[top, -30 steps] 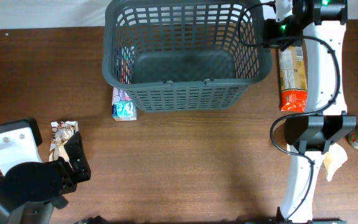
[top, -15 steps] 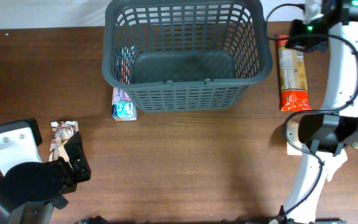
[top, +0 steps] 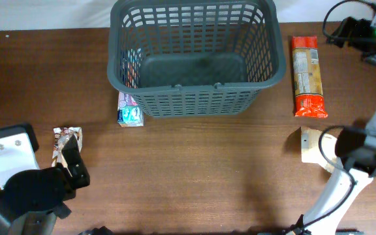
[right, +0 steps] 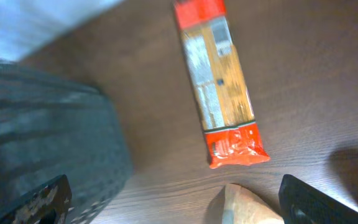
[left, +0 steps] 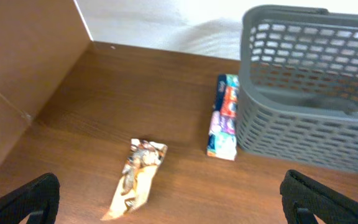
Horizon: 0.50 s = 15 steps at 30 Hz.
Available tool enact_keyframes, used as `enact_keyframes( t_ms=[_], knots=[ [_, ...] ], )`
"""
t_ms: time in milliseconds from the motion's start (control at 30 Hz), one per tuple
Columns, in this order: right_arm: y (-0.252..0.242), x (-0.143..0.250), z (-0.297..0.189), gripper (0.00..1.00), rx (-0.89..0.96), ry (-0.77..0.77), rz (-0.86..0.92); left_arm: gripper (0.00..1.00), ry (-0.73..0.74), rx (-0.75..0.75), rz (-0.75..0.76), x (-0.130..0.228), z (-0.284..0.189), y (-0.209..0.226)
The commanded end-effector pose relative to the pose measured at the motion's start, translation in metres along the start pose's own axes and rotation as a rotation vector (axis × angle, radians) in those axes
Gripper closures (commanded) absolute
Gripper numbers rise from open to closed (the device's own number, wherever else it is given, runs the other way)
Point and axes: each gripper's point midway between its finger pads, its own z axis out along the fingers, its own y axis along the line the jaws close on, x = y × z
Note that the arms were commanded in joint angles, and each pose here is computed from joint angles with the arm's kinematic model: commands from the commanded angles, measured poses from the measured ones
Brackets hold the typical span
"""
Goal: Pack container
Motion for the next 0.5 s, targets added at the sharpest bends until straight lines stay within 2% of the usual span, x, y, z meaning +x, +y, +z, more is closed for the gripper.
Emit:
enact_keyframes(
  t_ms=[0,33,233,467],
  knots=[
    [0.035,0.006,-0.104,0.01,-0.04,-0.225,-0.06,0.0,-0.041,-0.084,0.028,-0.007,0.002,0.012],
    [0.036,0.013,-0.133,0.01,-0.01,-0.288,-0.054,0.0,-0.043,-0.086,0.027,-0.007,0.002,0.012],
    [0.039,0.051,-0.215,0.01,0.081,-0.454,-0.07,0.01,-0.052,-0.114,0.036,-0.01,0.003,0.014],
    [0.022,0.098,-0.238,0.01,0.19,-0.456,-0.045,0.01,-0.016,-0.172,0.057,-0.013,0.019,0.003]
  ],
)
